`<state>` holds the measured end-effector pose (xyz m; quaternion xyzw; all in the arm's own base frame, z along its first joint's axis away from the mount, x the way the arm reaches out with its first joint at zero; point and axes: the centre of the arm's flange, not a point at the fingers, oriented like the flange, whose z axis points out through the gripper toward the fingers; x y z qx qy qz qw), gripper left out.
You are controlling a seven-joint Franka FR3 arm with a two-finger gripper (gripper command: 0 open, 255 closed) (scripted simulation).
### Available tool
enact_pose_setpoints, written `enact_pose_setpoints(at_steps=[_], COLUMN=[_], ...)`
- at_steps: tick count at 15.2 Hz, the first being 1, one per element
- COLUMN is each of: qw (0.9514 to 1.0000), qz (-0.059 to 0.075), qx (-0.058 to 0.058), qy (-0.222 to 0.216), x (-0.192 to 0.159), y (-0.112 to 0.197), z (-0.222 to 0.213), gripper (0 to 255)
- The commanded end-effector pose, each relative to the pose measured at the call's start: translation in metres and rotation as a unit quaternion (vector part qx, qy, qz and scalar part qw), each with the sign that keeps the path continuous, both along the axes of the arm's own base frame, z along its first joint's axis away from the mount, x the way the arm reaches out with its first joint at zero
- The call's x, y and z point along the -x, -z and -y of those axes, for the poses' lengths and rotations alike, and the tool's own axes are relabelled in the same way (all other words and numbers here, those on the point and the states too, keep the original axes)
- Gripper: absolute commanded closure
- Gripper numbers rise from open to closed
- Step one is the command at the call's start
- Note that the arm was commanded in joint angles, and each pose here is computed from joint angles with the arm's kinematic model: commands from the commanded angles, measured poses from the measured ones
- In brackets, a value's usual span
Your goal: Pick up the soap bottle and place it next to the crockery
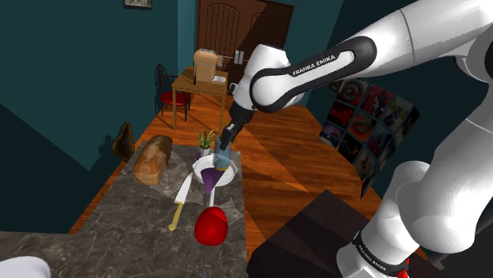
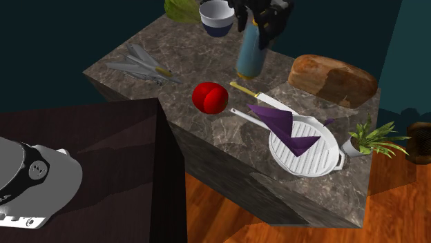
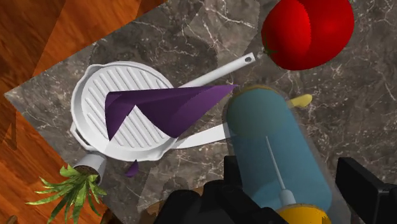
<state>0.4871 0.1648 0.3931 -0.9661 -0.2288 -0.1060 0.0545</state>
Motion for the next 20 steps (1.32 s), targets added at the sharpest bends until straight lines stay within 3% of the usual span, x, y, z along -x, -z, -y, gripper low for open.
enact_pose_setpoints(at_steps=[1, 20], qw=[1.0000, 1.0000], qz=[0.000, 0.000], qx=[0.000, 0.000], qy=[0.001, 0.001], x=[0.009, 0.074], y=[0.000, -0.001], z=[-0.027, -0.269], gripper=[255, 255])
